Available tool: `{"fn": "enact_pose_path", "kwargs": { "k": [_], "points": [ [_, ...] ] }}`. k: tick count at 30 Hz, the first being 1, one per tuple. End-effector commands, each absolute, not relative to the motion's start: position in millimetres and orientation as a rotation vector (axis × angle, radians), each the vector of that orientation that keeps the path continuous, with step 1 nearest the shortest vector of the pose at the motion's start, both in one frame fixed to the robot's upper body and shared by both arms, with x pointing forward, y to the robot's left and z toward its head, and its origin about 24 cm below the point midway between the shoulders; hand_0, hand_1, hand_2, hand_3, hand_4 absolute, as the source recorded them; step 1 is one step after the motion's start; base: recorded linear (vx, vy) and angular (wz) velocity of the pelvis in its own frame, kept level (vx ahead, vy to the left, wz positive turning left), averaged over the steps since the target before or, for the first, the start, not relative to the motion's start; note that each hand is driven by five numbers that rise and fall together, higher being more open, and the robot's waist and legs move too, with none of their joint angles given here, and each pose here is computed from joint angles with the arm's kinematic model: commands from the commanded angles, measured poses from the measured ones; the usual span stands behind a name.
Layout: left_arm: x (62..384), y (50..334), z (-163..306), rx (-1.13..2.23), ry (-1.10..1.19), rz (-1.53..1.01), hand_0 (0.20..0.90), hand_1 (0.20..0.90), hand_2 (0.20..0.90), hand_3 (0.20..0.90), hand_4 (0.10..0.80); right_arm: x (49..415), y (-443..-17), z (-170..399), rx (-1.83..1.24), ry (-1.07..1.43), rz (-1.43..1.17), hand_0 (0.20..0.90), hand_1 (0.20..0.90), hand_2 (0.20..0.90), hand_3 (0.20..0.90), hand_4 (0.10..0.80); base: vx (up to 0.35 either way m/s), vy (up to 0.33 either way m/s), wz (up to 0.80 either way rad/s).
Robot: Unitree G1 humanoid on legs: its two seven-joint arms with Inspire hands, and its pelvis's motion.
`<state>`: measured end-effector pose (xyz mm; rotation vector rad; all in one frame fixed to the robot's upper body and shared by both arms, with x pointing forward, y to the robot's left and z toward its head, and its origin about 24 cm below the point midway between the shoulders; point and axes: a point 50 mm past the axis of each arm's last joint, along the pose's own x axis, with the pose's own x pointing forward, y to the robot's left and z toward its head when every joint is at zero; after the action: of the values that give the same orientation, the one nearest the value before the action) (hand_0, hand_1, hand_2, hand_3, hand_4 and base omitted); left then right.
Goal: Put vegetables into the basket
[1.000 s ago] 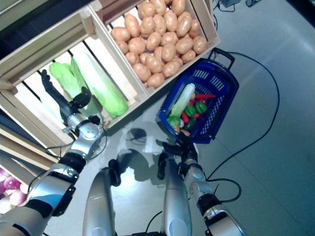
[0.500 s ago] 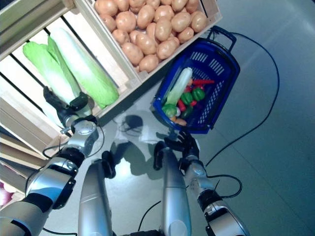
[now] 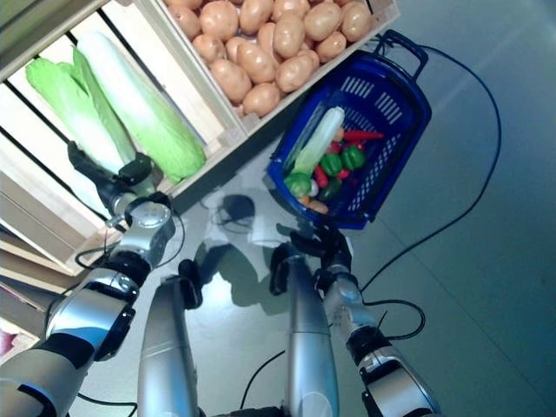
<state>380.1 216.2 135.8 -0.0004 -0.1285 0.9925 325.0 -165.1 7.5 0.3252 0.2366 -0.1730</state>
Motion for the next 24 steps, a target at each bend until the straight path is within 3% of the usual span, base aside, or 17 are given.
{"fn": "enact_pose_path", "kwargs": {
  "k": [1,9,24],
  "points": [
    [390.5,234.9,177.1,-0.083,-0.263,0.841,0.300,0.300,0.300,0.300,0.400,333.1,-169.1,42.3,0.371,0.048,-0.189,0.900,0.900,0.900,0.900,0.800,0.019,0.010,-0.03],
    [387.2,238.2,178.1,-0.069,-0.300,0.809,0.300,0.300,0.300,0.300,0.400,325.8,-174.4,36.1,0.371,0.056,-0.182,0.900,0.900,0.900,0.900,0.800,0.015,0.006,0.05],
    [374.8,241.2,135.4,-0.093,-0.224,0.749,0.300,0.300,0.300,0.300,0.400,316.6,-175.1,28.6,0.358,0.060,-0.183,0.900,0.900,0.900,0.900,0.800,0.013,0.008,-0.01]
  ]
}}
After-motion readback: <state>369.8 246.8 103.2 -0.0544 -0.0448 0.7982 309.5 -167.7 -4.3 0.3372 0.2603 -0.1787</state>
